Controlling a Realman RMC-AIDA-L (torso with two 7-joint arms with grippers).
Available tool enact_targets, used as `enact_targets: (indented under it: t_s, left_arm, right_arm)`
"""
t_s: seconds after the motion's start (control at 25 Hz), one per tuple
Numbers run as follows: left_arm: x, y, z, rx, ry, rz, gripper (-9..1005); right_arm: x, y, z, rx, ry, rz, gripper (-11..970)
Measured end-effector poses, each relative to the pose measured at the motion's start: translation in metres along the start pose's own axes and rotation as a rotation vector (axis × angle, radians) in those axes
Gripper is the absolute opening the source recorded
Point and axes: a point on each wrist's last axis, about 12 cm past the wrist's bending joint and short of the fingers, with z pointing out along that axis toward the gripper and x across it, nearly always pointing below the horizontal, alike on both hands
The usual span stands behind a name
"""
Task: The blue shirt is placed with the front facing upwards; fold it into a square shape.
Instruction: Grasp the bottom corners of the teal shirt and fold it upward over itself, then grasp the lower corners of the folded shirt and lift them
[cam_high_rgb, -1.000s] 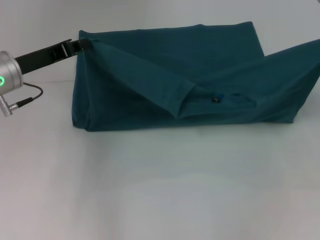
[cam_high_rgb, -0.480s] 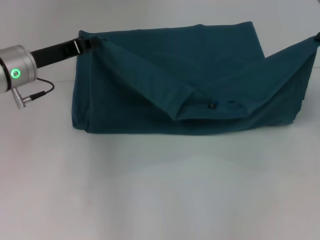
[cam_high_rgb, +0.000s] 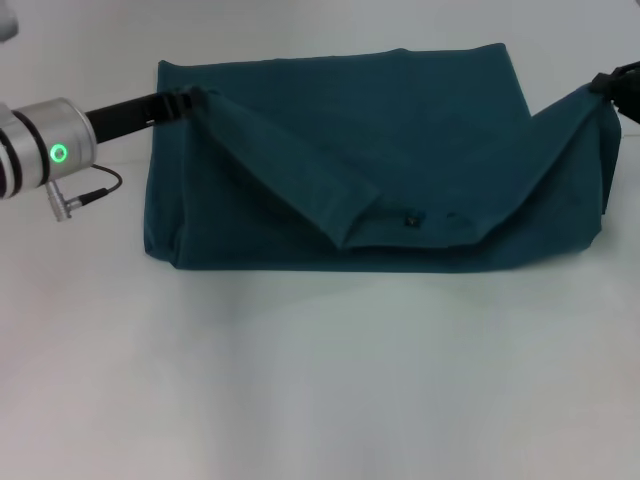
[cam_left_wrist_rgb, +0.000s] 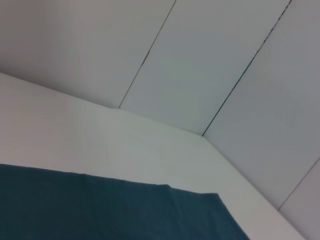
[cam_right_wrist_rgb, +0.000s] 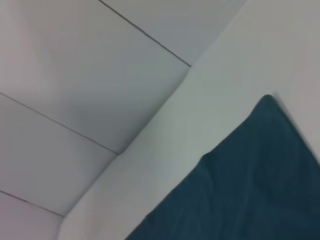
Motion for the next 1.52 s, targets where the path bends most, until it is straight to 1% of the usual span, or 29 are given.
enact_targets:
  t_s: [0.16,0.32,0.52,0.64,0.72,0.84,1.04,1.08,1.2,1.32,1.4,1.52]
  left_arm:
    - [0.005,-0.005,0.007,-0.013,0.015,0.022,87]
    - [0.008,-0.006,0.01,-0.039,0.004,0.029,90]
    - [0.007,-0.004,0.009,-0.061,-0.002,0.044,94]
    - [0.006,0.0,0.007,-0.071,0.01,0.062,207]
    - [0.007,0.002,0.004,-0.067,0.03,0.074,283]
    - [0.012,0.003,0.0,-0.056,0.054,0.083,407]
    - [0.021,0.004,-0.006,-0.04,0.079,0.095,609]
    - [0.022,0.003,-0.007,-0.031,0.09,0.105,609]
    - [0.027,0.002,-0.013,-0.012,0.127,0.154,607]
    - [0.032,0.002,-0.016,-0.027,0.161,0.205,606]
    - [0.038,0.004,-0.015,-0.06,0.204,0.227,605]
    - [0.047,0.006,-0.012,-0.113,0.275,0.227,603]
  right_arm:
    - [0.006,0.003,0.011,0.019,0.013,-0.036,194]
    - [0.01,0.009,0.018,0.027,0.047,-0.081,202]
    - [0.003,0.014,0.018,0.041,0.071,-0.14,346]
    - [-0.005,0.014,0.011,0.034,0.071,-0.167,432]
    - [-0.009,0.014,0.004,0.018,0.079,-0.188,531]
    - [-0.011,0.01,-0.011,0.003,0.089,-0.223,679]
    - [-0.005,-0.002,-0.035,-0.024,0.143,-0.273,776]
    - [-0.003,-0.004,-0.041,-0.036,0.16,-0.3,796]
    - [0.005,-0.013,-0.062,-0.064,0.206,-0.372,797]
    - [0.014,-0.029,-0.081,-0.045,0.217,-0.361,797]
    - [0.019,-0.039,-0.089,-0.026,0.207,-0.341,796]
    - [0.023,-0.049,-0.098,-0.008,0.185,-0.319,796]
